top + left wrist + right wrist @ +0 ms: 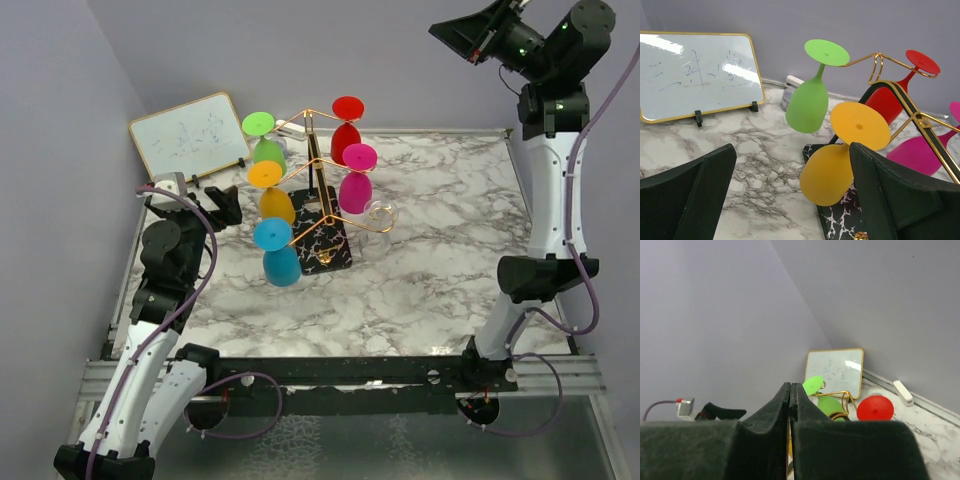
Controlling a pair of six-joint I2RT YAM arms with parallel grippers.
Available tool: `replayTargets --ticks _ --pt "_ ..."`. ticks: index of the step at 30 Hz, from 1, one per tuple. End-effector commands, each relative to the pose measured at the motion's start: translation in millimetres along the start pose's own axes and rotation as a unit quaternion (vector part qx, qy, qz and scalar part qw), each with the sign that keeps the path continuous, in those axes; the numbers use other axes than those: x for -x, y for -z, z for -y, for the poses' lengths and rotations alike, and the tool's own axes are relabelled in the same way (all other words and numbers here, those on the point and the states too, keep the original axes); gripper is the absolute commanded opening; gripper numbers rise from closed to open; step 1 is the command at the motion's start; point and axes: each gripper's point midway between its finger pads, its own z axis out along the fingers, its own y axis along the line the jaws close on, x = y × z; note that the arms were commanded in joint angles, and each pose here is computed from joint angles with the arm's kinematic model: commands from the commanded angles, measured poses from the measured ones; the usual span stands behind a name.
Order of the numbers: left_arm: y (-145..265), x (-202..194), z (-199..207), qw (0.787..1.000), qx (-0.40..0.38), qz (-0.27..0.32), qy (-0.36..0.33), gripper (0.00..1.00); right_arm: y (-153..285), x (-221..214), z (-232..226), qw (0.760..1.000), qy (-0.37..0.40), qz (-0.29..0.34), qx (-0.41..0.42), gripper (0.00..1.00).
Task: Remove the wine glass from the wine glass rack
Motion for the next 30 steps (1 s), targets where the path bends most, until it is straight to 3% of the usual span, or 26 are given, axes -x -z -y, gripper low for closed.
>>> replayTargets --ticks 1,4,11,14,25,30 --pt "1.0 0.0 -0.4 1.000 0.001 0.005 0.004 0.99 -7.3 -28.9 53.7 0.995 -0.051 -0.021 -0.086 0.01" --pt "1.1 -1.6 -0.1 1.000 0.000 0.002 0.004 0.99 -16.9 -58.7 75.4 0.991 -0.089 -0.052 -0.085 0.04" --pt "1.2 -2.5 -0.7 1.000 0.001 0.000 0.003 0.99 -52.8 -112.9 103.2 0.983 -0.110 -0.097 -0.106 0.43" --pt "1.3 -3.4 -1.1 1.000 0.002 -0.002 0.003 0.99 -62.3 -129.4 114.4 0.980 -0.121 -0.110 -0.112 0.51" --pt "-0.9 -8.1 -1.9 1.000 0.004 -0.010 0.000 0.99 -70.7 -182.3 149.8 0.967 -0.139 -0.145 -0.160 0.53" --pt "-1.9 -9.9 -1.4 1.000 0.003 -0.013 0.000 0.99 -71.5 -196.9 154.9 0.964 -0.143 -0.158 -0.158 0.42"
